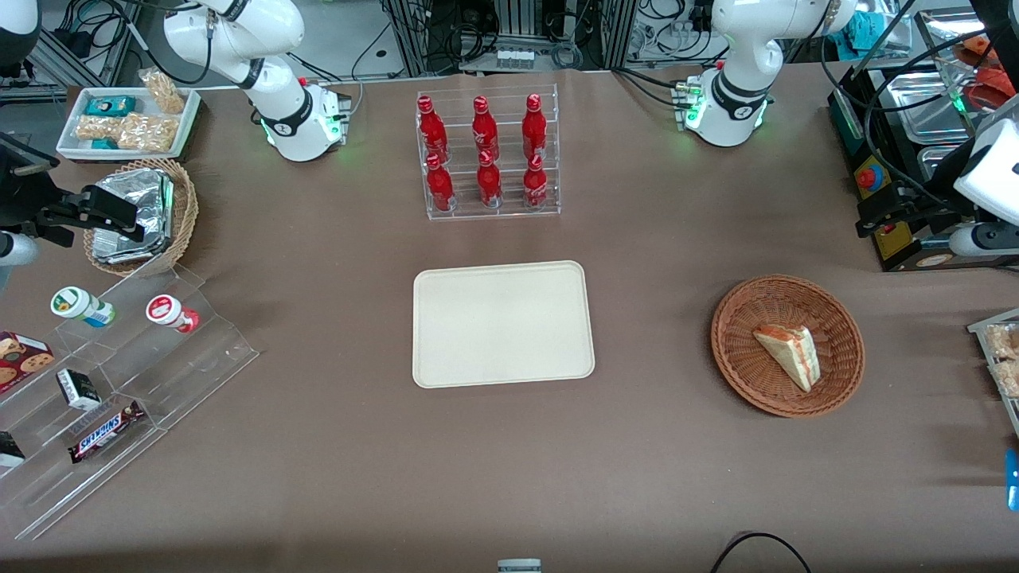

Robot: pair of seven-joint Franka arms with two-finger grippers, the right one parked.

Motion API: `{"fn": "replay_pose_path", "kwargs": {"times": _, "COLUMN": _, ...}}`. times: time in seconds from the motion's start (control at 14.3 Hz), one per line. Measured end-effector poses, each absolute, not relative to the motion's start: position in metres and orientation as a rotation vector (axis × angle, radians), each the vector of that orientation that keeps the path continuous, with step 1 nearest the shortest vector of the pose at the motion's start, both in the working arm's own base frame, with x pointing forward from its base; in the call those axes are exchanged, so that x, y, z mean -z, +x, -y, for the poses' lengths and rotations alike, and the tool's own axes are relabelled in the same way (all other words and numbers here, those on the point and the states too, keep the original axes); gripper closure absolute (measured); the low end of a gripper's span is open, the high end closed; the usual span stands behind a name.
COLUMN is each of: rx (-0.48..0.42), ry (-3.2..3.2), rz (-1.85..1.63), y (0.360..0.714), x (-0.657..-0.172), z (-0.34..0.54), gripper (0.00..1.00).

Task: Place sandwich from basket to tray
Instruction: 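Lower the open left gripper over the sandwich in the wicker basket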

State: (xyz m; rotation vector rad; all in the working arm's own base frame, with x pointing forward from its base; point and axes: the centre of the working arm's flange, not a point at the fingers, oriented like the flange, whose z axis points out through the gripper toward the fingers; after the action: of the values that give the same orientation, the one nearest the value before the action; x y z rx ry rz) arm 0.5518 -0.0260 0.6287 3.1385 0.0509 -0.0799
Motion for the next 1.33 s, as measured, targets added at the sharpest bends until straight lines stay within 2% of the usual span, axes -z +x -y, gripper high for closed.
{"fn": "replay_pose_path", "kwargs": {"times": 0.84, "rx": 0.116, "ry": 3.138, "rz": -0.032, "y": 0.55, "x": -0.624, "z": 0.032, "gripper": 0.0}}
{"fn": "replay_pose_path", "kwargs": {"times": 1.12, "rx": 0.212, "ry": 3.137, "rz": -0.041, "y": 0.553, "x": -0.594, "z": 0.029, "gripper": 0.0}}
{"fn": "replay_pose_path", "kwargs": {"times": 1.33, "rx": 0.303, "ry": 3.134, "rz": -0.054, "y": 0.567, "x": -0.542, "z": 0.025, "gripper": 0.0}}
